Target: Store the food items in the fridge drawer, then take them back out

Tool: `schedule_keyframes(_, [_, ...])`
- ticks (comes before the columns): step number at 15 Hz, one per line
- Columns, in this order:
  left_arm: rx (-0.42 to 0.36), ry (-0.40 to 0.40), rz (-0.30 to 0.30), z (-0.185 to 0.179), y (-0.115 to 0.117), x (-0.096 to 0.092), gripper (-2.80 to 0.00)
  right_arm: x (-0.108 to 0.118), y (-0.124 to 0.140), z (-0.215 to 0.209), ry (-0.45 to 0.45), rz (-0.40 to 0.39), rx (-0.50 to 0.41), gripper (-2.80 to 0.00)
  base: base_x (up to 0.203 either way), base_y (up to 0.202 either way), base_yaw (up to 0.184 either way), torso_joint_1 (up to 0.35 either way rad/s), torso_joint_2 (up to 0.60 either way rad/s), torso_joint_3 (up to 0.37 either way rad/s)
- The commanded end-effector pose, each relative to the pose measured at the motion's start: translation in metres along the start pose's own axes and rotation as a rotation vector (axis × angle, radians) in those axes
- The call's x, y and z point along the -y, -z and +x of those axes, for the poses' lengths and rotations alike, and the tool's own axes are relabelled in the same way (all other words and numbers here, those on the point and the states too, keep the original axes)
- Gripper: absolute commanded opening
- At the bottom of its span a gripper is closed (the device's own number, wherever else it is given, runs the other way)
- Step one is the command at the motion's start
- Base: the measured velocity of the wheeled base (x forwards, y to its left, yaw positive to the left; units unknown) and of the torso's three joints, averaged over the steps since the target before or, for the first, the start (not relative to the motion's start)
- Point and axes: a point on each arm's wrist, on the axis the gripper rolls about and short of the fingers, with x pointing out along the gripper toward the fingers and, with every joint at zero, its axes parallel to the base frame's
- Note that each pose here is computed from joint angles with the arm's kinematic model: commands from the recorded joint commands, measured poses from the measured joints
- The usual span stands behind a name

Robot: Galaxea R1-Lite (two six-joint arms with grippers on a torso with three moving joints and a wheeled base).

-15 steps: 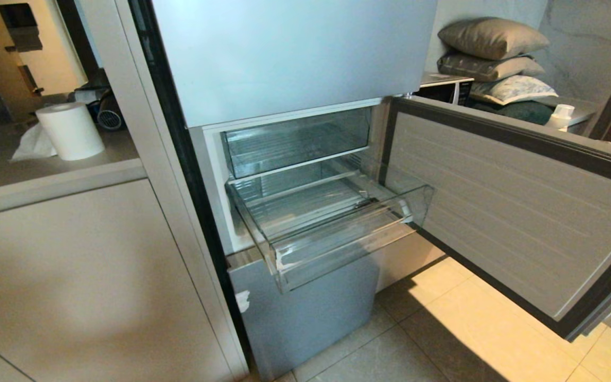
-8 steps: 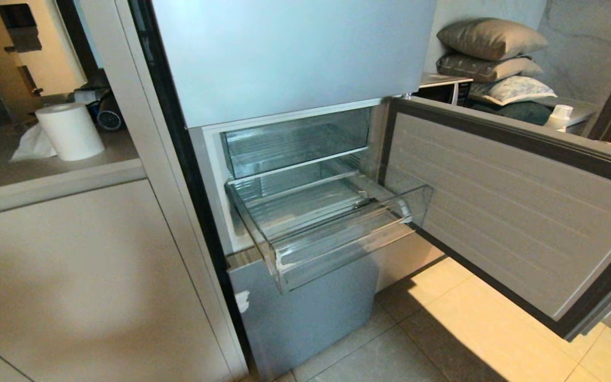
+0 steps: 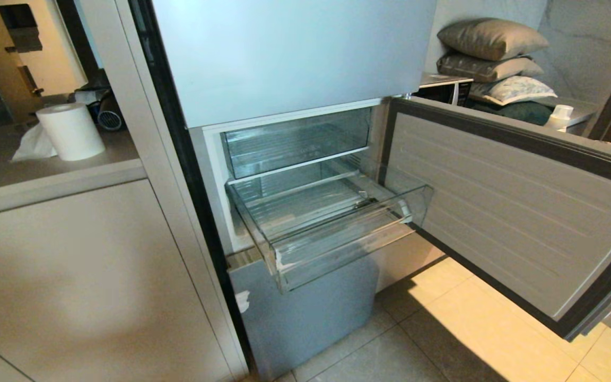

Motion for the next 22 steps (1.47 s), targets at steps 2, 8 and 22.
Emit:
schedule_keyframes(2, [0.001, 0.0, 0.0, 0.0, 0.0, 0.0, -2.8, -0.002, 0.017, -0.016, 0.003, -0.001, 0.042, -2.8, 0.0, 0.0, 0.0, 0.0, 0.0, 0.0])
schedule_keyframes(8, [-0.001, 0.0, 0.0, 0.0, 0.0, 0.0, -2.8, -0.001, 0.027, -0.02, 0.081, -0.08, 0.063, -2.8, 0.0, 0.0, 0.0, 0.0, 0.0, 0.0])
schedule_keyframes(22, [0.001, 0.0, 0.002, 0.0, 0.0, 0.0, -2.8, -0.001, 0.027, -0.02, 0.083, -0.077, 0.064, -2.8, 0.0, 0.048, -0.001, 0.001, 0.0, 0.001])
